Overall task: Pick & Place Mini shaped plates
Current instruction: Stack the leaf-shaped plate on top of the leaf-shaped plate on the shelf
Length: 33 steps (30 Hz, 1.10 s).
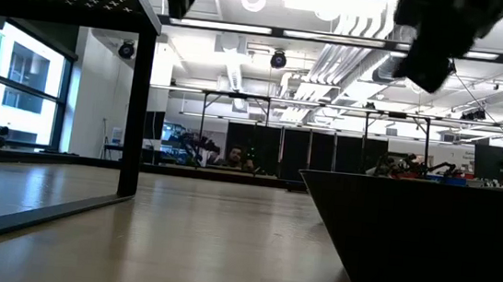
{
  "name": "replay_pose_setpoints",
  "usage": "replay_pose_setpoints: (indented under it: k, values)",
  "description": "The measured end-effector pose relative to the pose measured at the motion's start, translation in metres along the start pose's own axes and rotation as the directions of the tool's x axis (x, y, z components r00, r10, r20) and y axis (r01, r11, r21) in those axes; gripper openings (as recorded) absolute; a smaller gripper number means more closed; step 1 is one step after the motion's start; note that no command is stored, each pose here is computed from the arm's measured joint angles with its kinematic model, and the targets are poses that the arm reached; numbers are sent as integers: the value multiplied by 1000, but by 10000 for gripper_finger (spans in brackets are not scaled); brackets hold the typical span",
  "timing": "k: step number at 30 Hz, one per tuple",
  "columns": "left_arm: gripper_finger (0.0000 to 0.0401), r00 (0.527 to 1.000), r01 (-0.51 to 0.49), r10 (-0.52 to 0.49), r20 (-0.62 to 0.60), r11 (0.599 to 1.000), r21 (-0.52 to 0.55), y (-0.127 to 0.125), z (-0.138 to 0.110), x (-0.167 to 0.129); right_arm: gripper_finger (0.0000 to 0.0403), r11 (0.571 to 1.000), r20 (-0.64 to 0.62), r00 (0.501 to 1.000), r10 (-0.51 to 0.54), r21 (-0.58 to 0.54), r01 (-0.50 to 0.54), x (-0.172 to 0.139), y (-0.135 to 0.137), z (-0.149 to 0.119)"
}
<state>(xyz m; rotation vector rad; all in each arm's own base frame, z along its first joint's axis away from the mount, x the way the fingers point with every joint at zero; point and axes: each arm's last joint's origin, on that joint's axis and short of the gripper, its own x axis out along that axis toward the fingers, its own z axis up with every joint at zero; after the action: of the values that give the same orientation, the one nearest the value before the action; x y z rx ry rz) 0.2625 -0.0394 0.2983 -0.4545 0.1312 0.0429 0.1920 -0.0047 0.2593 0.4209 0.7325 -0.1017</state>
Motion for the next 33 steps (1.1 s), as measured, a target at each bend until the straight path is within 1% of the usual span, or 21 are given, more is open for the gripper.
replay_pose_setpoints:
  k: [3, 6, 9, 13, 16, 21, 24, 26, 30, 33]
  values:
    - [0, 1000, -19, 19, 8, 999, -45, 17, -5, 3, 18, 1000, -114, 993, -27, 10, 28, 7, 0, -10]
    - [0, 1000, -30, 30, -8, 998, -59, 27, -3, 4, 48, 999, -186, 982, -38, -3, 38, 20, 1, -15]
    - [0, 999, -46, 46, -5, 997, -63, 34, 0, 5, 87, 999, -230, 973, 27, 40, -19, 42, -1, -27]
    - [0, 998, -68, 69, 7, 995, -68, 40, 3, 5, 130, 990, -211, 970, 118, 103, -98, 69, -7, -43]
    - [0, 997, -76, 77, 10, 995, -69, 42, 4, 5, 145, 980, -173, 970, 169, 137, -146, 84, -10, -51]
    - [0, 996, -86, 85, -10, 994, -67, 43, 2, 5, 148, 983, -196, 971, 139, 142, -112, 103, -18, -65]
    - [0, 995, -94, 93, -28, 993, -70, 43, 0, 5, 148, 980, -190, 968, 166, 142, -140, 114, -19, -67]
    - [0, 995, -99, 97, -36, 993, -70, 44, -1, 5, 145, 980, -201, 965, 167, 141, -140, 121, -19, -70]
    - [0, 994, -104, 101, -39, 992, -70, 44, -1, 5, 125, 980, -219, 963, 154, 156, -121, 133, -21, -76]
    - [0, 993, -118, 115, -32, 988, -99, 44, -1, 5, 96, 974, -211, 963, 167, 189, -127, 136, -21, -76]
